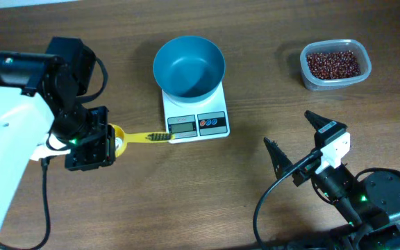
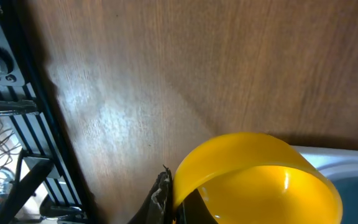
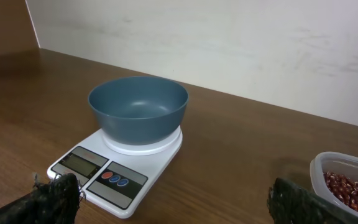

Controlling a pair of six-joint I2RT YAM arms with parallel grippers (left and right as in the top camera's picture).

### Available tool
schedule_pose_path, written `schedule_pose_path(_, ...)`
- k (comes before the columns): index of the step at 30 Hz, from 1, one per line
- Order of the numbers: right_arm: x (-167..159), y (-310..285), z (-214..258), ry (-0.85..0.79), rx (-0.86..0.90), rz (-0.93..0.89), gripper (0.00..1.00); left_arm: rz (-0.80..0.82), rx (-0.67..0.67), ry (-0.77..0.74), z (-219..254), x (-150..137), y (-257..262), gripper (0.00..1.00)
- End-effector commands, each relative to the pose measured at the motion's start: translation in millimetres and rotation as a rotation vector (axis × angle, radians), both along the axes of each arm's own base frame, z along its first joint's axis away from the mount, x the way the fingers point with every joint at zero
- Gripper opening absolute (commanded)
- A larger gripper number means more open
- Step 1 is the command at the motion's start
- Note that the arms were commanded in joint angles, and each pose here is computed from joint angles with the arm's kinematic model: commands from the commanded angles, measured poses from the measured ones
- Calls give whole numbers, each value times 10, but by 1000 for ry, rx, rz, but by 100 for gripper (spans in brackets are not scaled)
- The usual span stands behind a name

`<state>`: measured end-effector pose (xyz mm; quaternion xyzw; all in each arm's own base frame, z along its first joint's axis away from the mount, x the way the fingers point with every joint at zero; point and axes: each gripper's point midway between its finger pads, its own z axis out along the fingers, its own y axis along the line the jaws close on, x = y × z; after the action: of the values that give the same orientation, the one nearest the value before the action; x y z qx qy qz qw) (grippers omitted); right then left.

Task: Scoop item into bowl and weigh 50g on scale
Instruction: 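Lift and rotate the yellow scoop with the left gripper toward the right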

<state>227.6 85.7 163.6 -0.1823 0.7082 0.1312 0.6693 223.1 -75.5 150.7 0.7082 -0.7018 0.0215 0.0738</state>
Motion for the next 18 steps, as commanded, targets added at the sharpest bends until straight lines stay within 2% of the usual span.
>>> schedule_pose_path(1,-1,9,-27,3,3,1,99,-26,29,-57,104,121,35,0)
schedule_pose_path(6,-2,9,-27,3,3,1,99,-70,29,-71,135,139,39,0)
schedule_pose_path(18,5,-4,-25,2,3,-7,99,-161,58,-29,132,-25,-46,0)
